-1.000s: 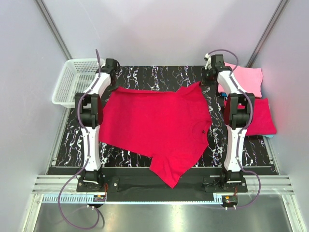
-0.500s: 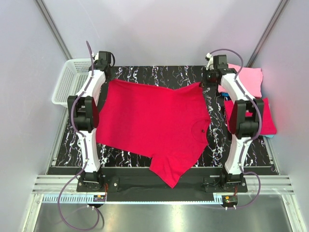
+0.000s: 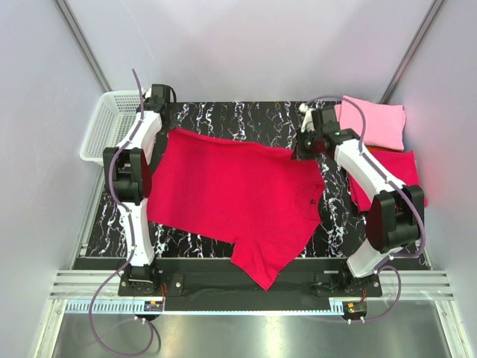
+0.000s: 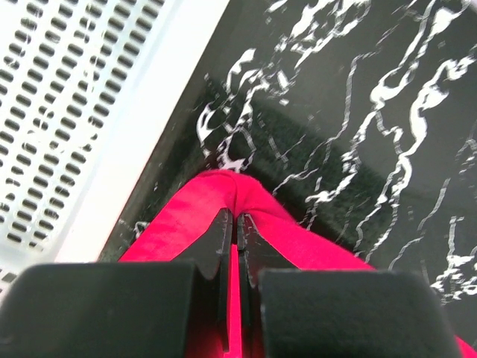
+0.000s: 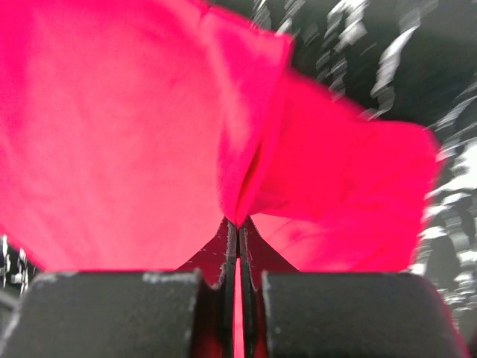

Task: Fold and stack the t-shirts
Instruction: Fold the tshirt

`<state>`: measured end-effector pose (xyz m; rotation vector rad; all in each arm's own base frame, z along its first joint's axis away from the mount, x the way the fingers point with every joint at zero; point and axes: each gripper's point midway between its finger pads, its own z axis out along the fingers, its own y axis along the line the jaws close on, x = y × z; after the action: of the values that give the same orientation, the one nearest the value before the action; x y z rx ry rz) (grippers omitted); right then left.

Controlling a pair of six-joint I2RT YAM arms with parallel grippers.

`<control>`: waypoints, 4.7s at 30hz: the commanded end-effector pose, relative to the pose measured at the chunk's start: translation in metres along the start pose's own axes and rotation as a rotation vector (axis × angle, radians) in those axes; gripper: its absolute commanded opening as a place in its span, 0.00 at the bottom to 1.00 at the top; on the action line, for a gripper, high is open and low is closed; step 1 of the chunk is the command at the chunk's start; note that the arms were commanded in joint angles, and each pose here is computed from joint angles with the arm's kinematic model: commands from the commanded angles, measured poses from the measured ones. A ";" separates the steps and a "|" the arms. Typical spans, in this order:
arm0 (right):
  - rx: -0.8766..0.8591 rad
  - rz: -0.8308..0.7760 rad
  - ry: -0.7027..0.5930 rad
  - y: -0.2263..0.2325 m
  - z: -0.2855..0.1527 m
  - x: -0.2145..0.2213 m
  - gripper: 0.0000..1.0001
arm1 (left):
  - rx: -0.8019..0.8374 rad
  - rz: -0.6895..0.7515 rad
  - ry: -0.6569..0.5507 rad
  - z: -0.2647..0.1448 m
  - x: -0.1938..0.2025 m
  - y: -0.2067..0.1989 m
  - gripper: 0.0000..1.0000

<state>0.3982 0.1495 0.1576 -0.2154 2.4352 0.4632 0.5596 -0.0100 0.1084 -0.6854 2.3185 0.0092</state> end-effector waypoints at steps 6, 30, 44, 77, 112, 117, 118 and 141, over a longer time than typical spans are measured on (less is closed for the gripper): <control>-0.047 0.018 0.116 0.047 -0.011 0.073 0.00 | -0.054 -0.046 -0.101 -0.036 -0.020 0.022 0.00; 0.064 0.177 0.313 0.026 -0.025 0.180 0.00 | -0.217 -0.116 -0.022 -0.033 0.022 0.061 0.00; 0.082 0.199 0.242 0.027 -0.047 0.166 0.70 | -0.291 -0.200 0.088 -0.043 0.059 0.077 0.32; 0.390 0.277 0.326 -0.031 0.076 0.151 0.60 | -0.108 -0.053 0.278 0.008 0.092 0.034 0.27; 0.483 0.047 0.303 -0.117 0.037 -0.002 0.70 | -0.115 -0.012 0.226 -0.041 0.085 0.026 0.24; 0.420 0.077 0.166 -0.094 0.010 -0.009 0.71 | -0.025 -0.005 0.124 -0.085 0.056 0.012 0.24; 0.399 0.085 0.128 -0.087 -0.001 -0.014 0.72 | -0.025 0.004 0.136 -0.089 0.063 0.014 0.24; 0.183 0.289 0.241 -0.034 0.024 0.165 0.69 | -0.011 0.098 0.329 -0.116 0.256 0.062 0.20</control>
<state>0.2732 0.1100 0.0213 0.1564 2.8068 0.3031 0.2808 -0.0927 0.0229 -0.6076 2.7365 -0.0133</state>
